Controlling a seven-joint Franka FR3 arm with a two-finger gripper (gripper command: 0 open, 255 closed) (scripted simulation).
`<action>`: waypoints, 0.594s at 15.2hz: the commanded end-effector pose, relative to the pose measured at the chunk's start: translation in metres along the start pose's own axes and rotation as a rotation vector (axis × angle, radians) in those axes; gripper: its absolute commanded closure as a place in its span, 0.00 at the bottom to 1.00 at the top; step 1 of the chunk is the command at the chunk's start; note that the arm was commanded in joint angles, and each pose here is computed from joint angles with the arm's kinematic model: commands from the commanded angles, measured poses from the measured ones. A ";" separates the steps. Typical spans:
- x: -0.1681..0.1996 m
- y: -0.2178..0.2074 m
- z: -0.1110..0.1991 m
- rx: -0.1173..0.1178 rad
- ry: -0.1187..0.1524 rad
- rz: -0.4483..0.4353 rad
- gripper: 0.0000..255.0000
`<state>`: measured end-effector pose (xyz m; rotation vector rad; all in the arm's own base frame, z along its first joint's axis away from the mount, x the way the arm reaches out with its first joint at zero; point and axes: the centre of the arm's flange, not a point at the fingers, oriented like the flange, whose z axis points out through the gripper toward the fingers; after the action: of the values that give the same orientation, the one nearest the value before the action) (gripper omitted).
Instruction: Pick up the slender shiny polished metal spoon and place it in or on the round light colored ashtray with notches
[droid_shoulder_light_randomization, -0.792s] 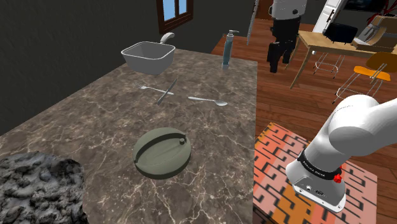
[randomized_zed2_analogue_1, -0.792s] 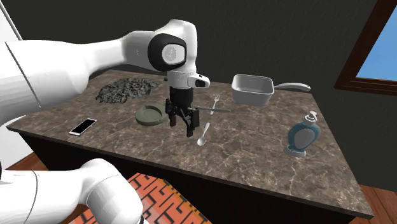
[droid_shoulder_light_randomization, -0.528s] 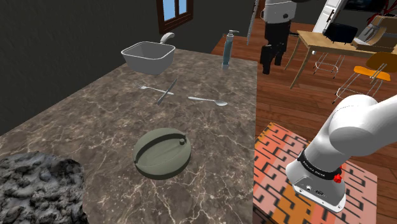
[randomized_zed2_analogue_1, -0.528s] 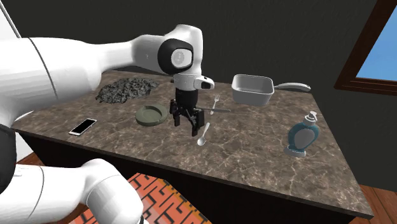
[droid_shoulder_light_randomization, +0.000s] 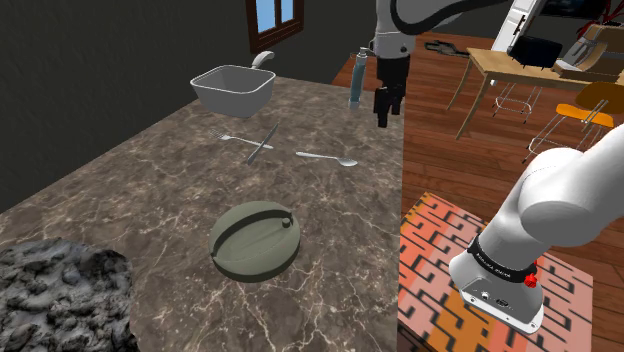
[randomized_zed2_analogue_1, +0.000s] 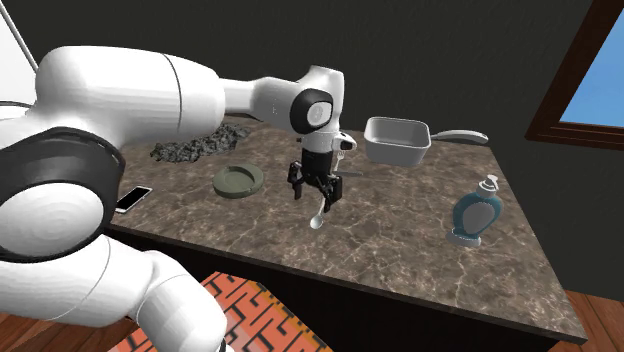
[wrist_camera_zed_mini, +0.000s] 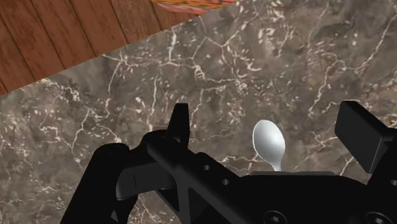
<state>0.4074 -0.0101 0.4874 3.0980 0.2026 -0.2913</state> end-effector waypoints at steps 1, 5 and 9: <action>0.025 -0.003 0.011 0.013 0.004 -0.045 0.00; 0.072 -0.009 0.032 0.039 0.009 -0.131 0.00; 0.118 -0.020 0.052 0.065 0.014 -0.218 0.00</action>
<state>0.5003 0.0171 0.4211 3.1412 0.5065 -0.2888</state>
